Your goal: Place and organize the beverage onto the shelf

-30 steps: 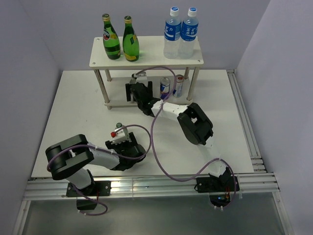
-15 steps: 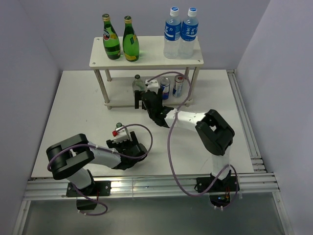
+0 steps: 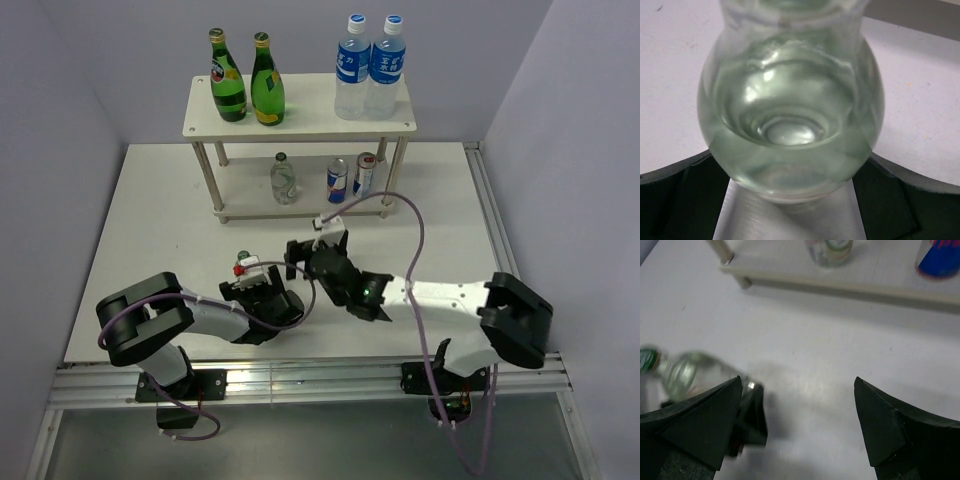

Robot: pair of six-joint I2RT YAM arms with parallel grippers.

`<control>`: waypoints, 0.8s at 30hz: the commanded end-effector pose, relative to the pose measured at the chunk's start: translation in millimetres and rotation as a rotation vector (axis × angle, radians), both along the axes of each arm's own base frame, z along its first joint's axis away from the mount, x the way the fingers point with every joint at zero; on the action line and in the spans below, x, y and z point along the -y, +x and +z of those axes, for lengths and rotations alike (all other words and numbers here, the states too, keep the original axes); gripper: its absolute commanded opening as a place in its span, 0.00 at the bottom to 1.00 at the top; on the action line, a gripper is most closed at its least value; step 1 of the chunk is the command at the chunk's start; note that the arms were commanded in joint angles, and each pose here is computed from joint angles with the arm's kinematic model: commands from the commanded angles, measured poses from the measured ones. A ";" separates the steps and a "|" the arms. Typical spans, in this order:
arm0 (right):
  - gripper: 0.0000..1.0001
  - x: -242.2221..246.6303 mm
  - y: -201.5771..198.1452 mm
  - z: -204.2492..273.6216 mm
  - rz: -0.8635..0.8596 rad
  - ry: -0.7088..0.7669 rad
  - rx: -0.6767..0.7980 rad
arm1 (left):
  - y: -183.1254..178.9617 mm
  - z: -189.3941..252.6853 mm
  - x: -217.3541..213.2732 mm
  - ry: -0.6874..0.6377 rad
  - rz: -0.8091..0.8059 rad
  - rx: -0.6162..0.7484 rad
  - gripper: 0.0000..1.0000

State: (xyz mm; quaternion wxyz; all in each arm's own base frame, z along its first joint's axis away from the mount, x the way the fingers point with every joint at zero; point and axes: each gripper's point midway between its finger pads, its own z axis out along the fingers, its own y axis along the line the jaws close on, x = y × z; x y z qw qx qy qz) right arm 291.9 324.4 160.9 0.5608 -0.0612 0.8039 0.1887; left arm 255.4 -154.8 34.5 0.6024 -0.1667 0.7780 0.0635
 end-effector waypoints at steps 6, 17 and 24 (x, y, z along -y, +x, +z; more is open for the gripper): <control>1.00 32.1 -101.6 -28.7 0.055 0.022 -0.093 | 16.4 12.9 0.8 0.023 0.004 0.044 0.99; 1.00 40.4 -134.8 -15.6 0.083 0.048 -0.063 | 43.3 18.9 -2.8 0.014 0.000 0.052 0.83; 1.00 74.8 -134.6 7.7 0.026 0.082 -0.030 | 46.3 18.6 -4.2 0.010 0.009 0.046 0.45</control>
